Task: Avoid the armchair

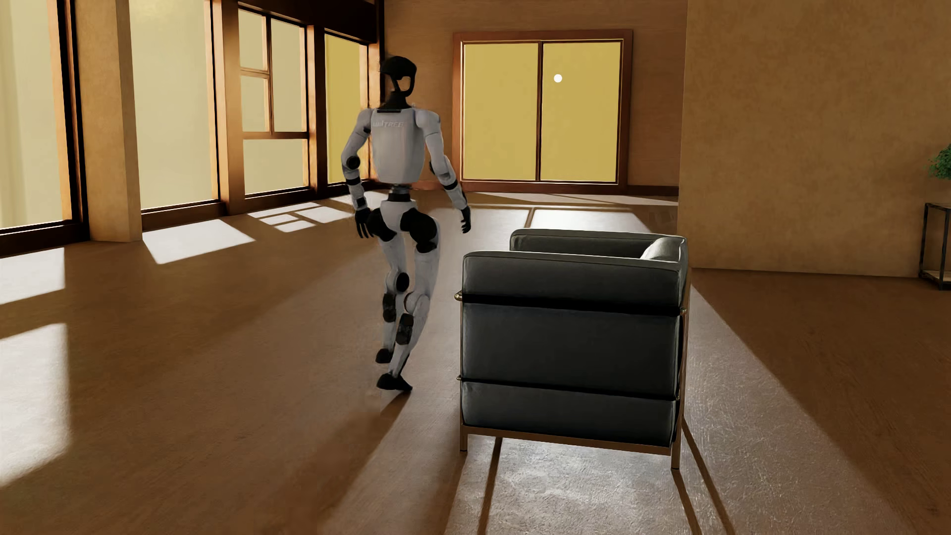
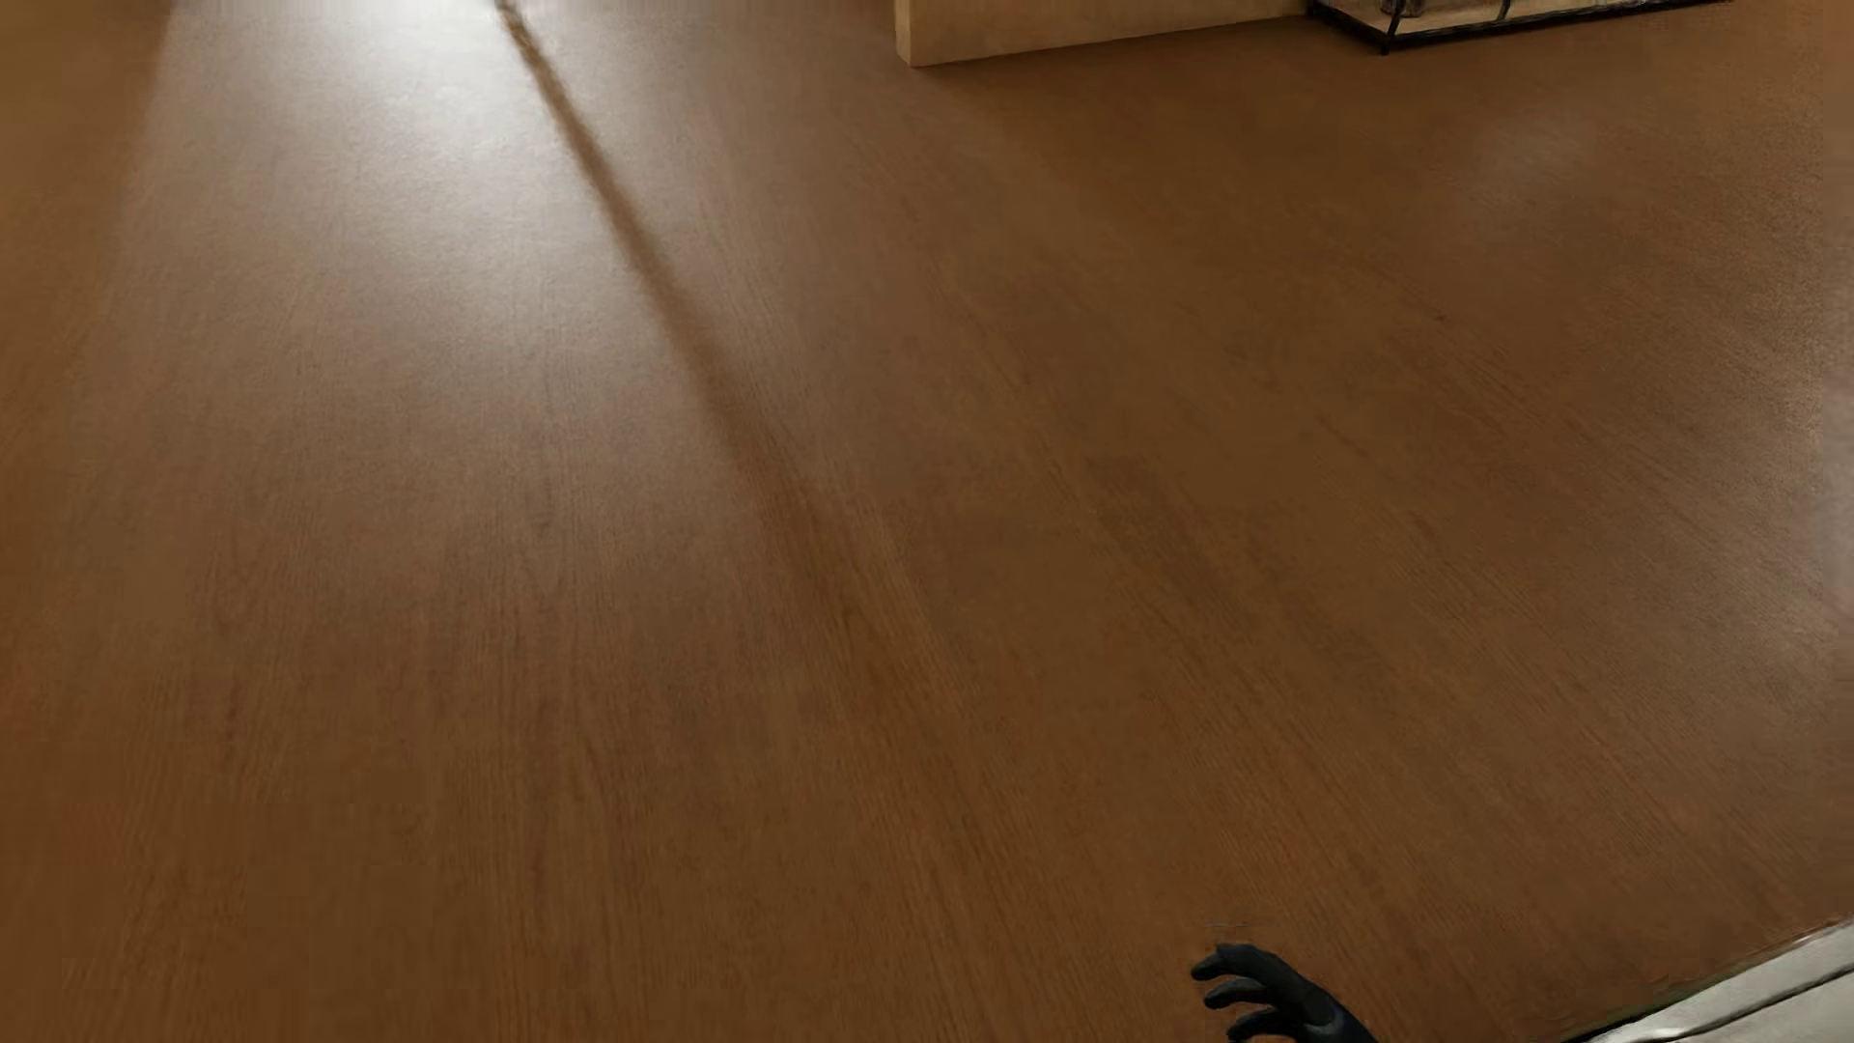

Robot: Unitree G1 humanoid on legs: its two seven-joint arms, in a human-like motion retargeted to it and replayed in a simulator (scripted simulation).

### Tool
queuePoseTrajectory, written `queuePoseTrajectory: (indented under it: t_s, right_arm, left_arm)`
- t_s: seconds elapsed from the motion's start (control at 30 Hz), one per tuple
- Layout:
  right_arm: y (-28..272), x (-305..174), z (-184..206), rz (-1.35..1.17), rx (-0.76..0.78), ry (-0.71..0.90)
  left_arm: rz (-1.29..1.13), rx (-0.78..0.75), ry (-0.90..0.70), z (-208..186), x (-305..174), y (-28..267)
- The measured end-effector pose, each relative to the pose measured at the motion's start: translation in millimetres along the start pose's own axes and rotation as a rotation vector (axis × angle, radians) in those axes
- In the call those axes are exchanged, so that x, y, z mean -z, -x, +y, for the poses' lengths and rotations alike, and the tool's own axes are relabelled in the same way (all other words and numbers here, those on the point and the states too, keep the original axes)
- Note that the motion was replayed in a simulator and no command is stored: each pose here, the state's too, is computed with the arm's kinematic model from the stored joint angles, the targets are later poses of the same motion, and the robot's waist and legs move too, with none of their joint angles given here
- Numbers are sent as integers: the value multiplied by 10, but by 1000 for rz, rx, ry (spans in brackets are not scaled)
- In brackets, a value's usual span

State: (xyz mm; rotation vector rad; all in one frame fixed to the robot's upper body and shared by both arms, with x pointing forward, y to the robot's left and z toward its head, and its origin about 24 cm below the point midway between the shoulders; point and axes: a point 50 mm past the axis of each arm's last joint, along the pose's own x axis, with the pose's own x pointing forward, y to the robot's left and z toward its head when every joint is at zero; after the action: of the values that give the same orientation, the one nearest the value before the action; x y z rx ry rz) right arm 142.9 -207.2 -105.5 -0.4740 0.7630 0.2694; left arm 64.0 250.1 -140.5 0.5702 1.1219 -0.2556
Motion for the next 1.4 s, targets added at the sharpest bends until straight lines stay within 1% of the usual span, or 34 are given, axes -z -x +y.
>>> queuePoseTrajectory:
  t_s: [0.1, 0.23, 0.3, 0.33, 0.4, 0.47, 0.57, 0.67, 0.77, 0.87, 0.93, 1.0, 1.07, 1.13, 1.2, 1.23, 1.4]
  right_arm:
    - [131, 578, 163, 240, -49, 5]
    - [630, 1402, 299, 603, -77, -13]
    - [854, 1616, 351, 702, -85, -24]
    - [901, 1650, 367, 715, -94, -17]
    - [856, 1591, 363, 676, -100, -5]
    - [721, 1443, 344, 601, -89, -14]
    - [531, 1214, 312, 496, -56, -55]
    - [400, 1020, 307, 411, -48, -70]
    - [359, 972, 295, 394, -50, -60]
    - [377, 1027, 254, 422, -49, -41]
    - [427, 1128, 236, 472, -51, -27]
    - [521, 1276, 234, 544, -62, -6]
    - [608, 1399, 224, 608, -78, 27]
    - [619, 1418, 171, 620, -68, 36]
    - [535, 1302, 115, 557, -45, 24]
    - [469, 1200, 81, 505, -35, 23]
    - [164, 723, -153, 313, 36, 14]
  left_arm:
    - [25, 36, 23, -168, 92, 33]
    - [110, 150, 16, -595, 302, 104]
    - [137, 214, -27, -778, 364, 141]
    - [135, 229, -38, -820, 371, 158]
    - [111, 228, -42, -800, 355, 180]
    - [108, 208, -64, -692, 368, 175]
    - [160, 156, -106, -445, 462, 139]
    - [189, 73, -94, -147, 508, 123]
    - [174, 3, -76, 92, 443, 94]
    - [135, -40, -58, 230, 303, 42]
    - [96, -50, -43, 247, 186, 6]
    - [46, -42, -16, 185, 58, -25]
    - [2, -13, 30, 14, -41, -38]
    - [-25, 43, 48, -222, -87, -21]
    - [-69, 90, 19, -361, -162, 9]
    - [-89, 96, 7, -368, -203, 16]
    - [-98, 37, -11, -126, -269, -31]
